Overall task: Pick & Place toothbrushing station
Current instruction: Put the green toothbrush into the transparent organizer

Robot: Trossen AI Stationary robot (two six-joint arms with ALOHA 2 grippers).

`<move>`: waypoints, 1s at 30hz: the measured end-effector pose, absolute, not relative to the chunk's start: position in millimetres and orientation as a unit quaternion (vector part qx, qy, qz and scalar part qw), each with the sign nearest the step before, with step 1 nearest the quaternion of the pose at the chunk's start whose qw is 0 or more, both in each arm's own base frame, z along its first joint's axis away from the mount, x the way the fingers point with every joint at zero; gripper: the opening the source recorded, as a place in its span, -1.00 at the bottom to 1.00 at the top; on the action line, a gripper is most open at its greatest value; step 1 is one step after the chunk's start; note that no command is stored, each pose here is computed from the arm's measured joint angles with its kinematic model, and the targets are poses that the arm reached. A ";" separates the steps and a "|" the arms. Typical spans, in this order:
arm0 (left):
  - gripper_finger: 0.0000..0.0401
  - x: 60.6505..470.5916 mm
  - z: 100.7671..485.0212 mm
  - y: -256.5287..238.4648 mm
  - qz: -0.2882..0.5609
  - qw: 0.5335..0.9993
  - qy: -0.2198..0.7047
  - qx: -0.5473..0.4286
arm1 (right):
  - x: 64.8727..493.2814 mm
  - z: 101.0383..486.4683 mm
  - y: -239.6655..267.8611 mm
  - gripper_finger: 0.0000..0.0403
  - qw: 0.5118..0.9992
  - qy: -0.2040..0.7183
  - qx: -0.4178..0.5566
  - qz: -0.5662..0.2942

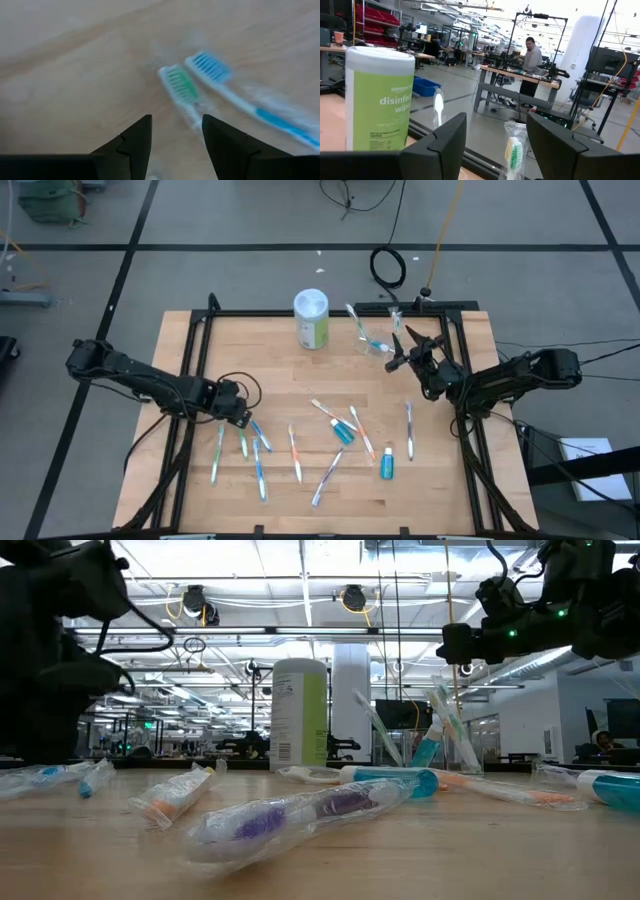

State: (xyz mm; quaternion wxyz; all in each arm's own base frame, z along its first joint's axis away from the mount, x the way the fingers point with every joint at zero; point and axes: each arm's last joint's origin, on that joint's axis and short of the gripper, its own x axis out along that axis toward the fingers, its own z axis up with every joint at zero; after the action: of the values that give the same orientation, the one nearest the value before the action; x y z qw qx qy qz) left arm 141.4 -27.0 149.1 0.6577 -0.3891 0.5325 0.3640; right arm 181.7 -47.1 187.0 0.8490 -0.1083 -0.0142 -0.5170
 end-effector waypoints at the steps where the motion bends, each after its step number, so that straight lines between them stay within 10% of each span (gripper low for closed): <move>1: -0.11 139.8 146.7 -27.5 0.366 0.657 0.533 -0.387 | 181.7 187.0 -47.2 0.00 0.849 -0.014 -0.108 -0.517; 30: -0.11 165.7 147.8 -46.8 0.221 0.751 0.446 -0.434 | 181.8 187.0 -47.1 0.00 0.851 -0.023 -0.094 -0.516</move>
State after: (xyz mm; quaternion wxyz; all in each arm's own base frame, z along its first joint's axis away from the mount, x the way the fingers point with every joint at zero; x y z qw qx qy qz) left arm 165.7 -46.8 147.8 0.7513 -0.4338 0.4458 0.2206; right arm 181.8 -47.1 187.0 0.8513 -0.0938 -0.0232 -0.5157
